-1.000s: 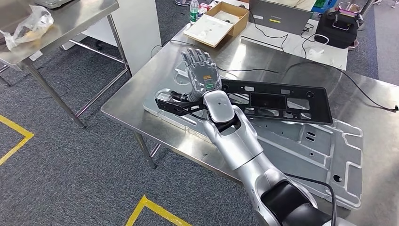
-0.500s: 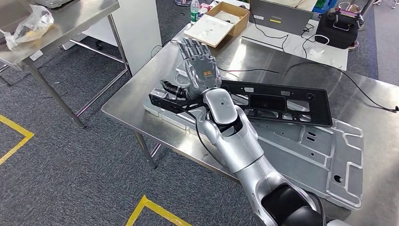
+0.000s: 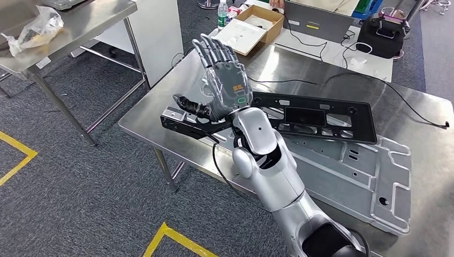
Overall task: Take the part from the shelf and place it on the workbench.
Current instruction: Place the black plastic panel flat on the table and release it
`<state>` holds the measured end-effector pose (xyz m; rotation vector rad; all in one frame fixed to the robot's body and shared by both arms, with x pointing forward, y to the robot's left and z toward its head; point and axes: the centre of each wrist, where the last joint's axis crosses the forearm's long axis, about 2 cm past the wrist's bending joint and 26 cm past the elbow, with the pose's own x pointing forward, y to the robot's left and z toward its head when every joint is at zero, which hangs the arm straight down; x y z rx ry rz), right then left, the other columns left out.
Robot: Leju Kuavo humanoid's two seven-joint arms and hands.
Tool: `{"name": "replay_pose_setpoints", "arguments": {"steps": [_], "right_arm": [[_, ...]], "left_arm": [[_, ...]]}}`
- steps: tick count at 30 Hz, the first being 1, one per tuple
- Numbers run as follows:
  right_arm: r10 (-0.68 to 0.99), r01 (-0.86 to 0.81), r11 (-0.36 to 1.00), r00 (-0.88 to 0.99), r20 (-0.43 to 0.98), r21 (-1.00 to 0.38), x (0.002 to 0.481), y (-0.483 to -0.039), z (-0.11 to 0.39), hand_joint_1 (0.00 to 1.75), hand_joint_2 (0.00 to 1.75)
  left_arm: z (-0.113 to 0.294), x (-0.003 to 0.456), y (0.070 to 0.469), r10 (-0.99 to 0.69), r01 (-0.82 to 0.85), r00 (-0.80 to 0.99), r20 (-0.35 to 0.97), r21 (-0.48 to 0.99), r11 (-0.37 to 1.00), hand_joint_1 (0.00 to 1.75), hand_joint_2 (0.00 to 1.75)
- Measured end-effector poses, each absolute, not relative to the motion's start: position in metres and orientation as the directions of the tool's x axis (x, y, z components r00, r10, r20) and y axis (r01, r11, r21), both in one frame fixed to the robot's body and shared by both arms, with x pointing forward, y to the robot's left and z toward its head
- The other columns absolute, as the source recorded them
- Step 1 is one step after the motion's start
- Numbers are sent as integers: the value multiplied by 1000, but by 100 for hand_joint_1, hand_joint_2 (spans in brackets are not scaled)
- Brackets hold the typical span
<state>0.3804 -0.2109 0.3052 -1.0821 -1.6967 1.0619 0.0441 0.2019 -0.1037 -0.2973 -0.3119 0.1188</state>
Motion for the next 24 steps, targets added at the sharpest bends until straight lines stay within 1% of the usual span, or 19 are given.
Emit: {"name": "replay_pose_setpoints", "arguments": {"steps": [10, 20, 24], "right_arm": [[937, 240, 274, -283, 203, -931, 378, -210, 308, 0, 0], [868, 233, 372, -430, 248, -899, 358, -189, 307, 0, 0], [828, 215, 421, -488, 276, -881, 342, -183, 300, 0, 0]], "left_arm": [[-104, 44, 202, 161, -70, 946, 283, -305, 950, 0, 0], [-104, 46, 203, 145, -59, 949, 280, -294, 954, 0, 0], [-103, 45, 201, 145, -60, 950, 277, -293, 954, 0, 0]]}}
